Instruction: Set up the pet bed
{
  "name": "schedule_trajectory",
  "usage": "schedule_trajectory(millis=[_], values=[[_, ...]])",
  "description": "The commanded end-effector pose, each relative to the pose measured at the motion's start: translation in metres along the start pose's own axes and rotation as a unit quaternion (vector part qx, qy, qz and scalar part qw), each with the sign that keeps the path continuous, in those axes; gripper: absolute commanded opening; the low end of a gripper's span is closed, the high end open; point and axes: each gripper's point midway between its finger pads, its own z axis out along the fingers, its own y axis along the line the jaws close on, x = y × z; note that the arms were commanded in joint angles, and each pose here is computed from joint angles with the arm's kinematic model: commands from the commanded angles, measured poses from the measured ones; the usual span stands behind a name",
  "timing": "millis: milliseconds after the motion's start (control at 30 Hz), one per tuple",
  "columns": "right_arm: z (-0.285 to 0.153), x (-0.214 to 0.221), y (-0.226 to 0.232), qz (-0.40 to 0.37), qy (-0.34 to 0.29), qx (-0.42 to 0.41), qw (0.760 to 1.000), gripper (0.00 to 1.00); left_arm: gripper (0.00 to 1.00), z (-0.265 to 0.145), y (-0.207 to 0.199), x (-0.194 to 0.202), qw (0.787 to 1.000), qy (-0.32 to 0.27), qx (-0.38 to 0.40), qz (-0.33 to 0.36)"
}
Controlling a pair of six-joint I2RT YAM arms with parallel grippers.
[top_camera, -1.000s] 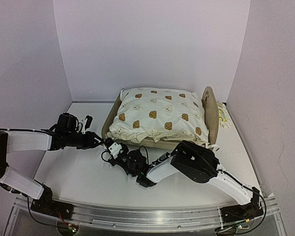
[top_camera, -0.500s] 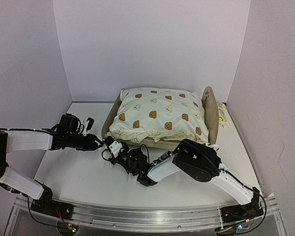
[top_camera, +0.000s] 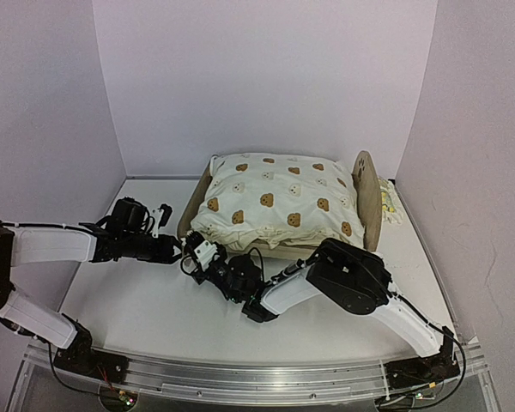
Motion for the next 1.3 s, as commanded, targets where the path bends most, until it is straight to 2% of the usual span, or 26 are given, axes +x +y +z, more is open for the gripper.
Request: schedule_trajectory(millis=[0,300,500,800,1133,1267], values=[[0.002,-0.037,-0.001,0.022,-0.035,-0.003,0.999,0.00,0.47,-0.018,-0.014,-0.045,0.996,-0.079,0.002,0.032],[0.002,-0.042,0.001,0.043,-0.040,-0.011,0.998,0.00,0.45,-0.008,-0.022,-0.045,0.995,-0.088,0.027,0.038],[0.002,-0.041,0.003,0.062,-0.040,-0.019,0.997,0.00,0.49,0.000,-0.021,-0.046,0.995,-0.090,0.018,0.042],[-0.002,-0.037,0.015,0.110,-0.033,-0.055,0.992,0.00,0.48,0.000,-0.025,-0.042,0.994,-0.098,0.022,0.044],[-0.002,-0.029,0.021,0.140,-0.027,-0.066,0.988,0.00,0.35,-0.001,-0.021,-0.048,0.991,-0.126,0.016,0.031],[-0.002,-0.027,0.023,0.153,-0.023,-0.071,0.985,0.00,0.26,-0.005,-0.020,-0.049,0.990,-0.136,0.014,0.027]])
